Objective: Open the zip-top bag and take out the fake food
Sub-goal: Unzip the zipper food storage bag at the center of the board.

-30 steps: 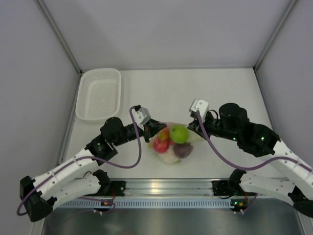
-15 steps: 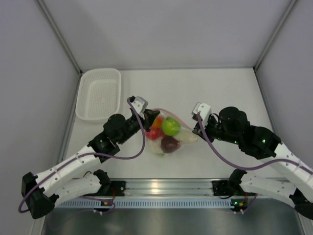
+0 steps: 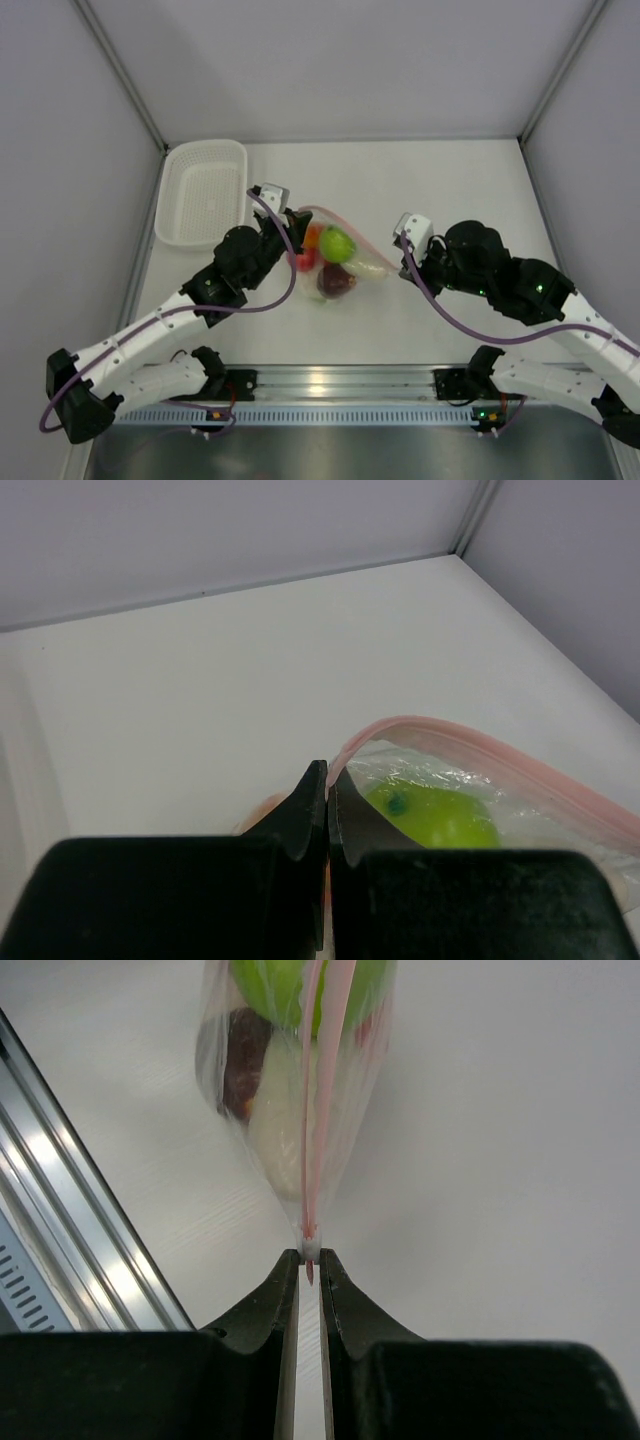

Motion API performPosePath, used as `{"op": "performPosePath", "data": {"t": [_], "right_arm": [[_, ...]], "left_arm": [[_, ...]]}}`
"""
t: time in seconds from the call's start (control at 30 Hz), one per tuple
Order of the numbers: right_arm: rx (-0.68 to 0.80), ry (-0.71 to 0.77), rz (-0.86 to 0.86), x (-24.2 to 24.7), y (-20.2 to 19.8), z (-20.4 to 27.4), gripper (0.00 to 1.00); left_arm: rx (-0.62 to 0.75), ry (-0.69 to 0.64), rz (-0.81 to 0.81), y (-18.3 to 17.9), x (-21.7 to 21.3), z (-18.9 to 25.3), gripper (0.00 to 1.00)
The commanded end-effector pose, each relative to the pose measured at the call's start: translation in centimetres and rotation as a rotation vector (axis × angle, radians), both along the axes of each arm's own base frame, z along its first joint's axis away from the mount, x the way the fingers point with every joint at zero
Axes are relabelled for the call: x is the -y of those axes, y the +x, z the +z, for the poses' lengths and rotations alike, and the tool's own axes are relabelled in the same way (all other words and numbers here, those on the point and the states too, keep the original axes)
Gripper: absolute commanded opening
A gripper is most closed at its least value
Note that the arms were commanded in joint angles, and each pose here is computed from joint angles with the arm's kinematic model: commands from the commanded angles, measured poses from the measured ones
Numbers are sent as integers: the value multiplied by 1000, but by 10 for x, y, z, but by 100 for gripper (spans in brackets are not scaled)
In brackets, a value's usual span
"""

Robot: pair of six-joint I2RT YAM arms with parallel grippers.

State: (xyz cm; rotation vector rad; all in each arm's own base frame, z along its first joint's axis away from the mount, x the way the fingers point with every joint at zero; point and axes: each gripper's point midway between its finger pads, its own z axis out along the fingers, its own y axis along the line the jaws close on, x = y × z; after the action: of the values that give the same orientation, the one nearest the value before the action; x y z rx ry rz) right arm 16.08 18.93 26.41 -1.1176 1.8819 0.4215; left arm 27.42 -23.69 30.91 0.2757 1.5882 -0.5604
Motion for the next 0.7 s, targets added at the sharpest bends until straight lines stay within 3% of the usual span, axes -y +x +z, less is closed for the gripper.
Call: {"op": "performPosePath", "data": {"t": [0.0, 0.2, 0.33, 0.47, 0.67], "right_arm": [[-15, -4, -31, 10, -3, 0, 0], [-22, -2, -17, 9, -5, -3, 0], [-5, 31, -40, 5, 0, 5, 22], [40, 95, -99, 6, 9, 23, 31], [88, 204, -202, -2, 31, 64, 40]], "left_arm": [[52, -131, 106, 12, -14, 47, 0], [41, -133, 13, 5, 0, 44, 0], [118, -121, -188, -20, 22, 43, 0], [197, -90, -352, -47, 33, 41, 0], [233, -58, -388, -56, 32, 37, 0]]}}
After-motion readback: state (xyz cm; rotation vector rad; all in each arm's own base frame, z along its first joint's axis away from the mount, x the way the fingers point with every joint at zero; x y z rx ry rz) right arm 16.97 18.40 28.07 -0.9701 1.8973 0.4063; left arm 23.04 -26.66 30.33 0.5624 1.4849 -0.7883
